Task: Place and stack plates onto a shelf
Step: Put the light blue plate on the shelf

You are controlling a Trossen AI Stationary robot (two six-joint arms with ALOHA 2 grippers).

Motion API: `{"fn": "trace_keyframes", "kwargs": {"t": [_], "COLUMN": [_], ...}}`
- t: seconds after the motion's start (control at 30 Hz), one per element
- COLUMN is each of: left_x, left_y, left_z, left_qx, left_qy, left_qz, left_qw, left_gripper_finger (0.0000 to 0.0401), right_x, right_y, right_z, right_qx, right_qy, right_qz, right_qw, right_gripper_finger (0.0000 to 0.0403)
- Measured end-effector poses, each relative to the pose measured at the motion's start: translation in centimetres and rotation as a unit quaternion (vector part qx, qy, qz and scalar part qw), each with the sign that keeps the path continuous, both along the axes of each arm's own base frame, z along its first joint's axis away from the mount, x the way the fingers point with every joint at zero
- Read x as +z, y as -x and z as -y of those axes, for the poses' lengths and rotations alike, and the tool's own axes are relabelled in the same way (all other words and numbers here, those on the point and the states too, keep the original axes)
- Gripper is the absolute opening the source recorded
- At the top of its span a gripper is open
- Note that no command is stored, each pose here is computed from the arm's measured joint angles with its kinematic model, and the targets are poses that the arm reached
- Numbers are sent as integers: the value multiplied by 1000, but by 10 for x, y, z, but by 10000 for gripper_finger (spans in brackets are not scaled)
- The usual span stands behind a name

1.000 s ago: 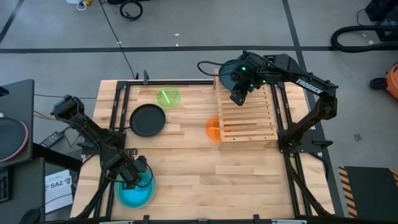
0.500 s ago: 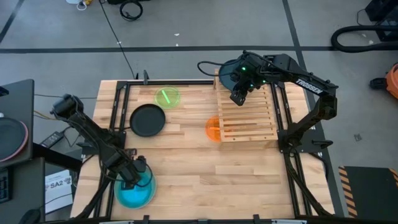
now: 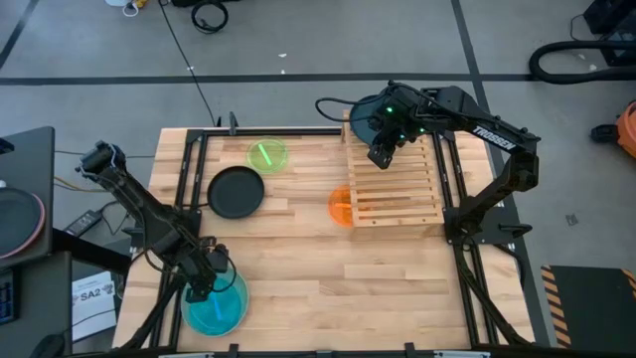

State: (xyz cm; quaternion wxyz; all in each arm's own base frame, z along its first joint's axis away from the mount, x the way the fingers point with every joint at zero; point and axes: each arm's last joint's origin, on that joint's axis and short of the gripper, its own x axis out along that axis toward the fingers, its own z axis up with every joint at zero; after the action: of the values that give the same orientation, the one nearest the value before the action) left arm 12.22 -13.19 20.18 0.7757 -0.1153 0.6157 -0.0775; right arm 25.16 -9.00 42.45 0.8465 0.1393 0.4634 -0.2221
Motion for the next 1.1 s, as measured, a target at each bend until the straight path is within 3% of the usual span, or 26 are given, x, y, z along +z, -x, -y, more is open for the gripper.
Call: {"fn": "trace_keyframes", "kwargs": {"t": [0.33,0.57,0.83,1.1], "left_x": [20,29,33,36], "left_y": [7,5,-10,-26], "left_z": [-13,-23,-47,-82], "left_qx": [26,83,199,333], "left_qy": [8,-41,-134,-234], "left_qz": [86,180,254,286], "left_qw": [996,979,937,868], "left_gripper_finger": [2,2,2,2], "right_x": [0,3,10,19], "right_y": [0,-4,-13,-21], "right_z": [0,2,5,7], "right_qx": [0,0,0,-1], "right_qy": [1,10,28,49], "right_qz": [2,28,81,142], "right_qw": [1000,1000,996,989], "right_gripper_finger": [167,167,167,167]}}
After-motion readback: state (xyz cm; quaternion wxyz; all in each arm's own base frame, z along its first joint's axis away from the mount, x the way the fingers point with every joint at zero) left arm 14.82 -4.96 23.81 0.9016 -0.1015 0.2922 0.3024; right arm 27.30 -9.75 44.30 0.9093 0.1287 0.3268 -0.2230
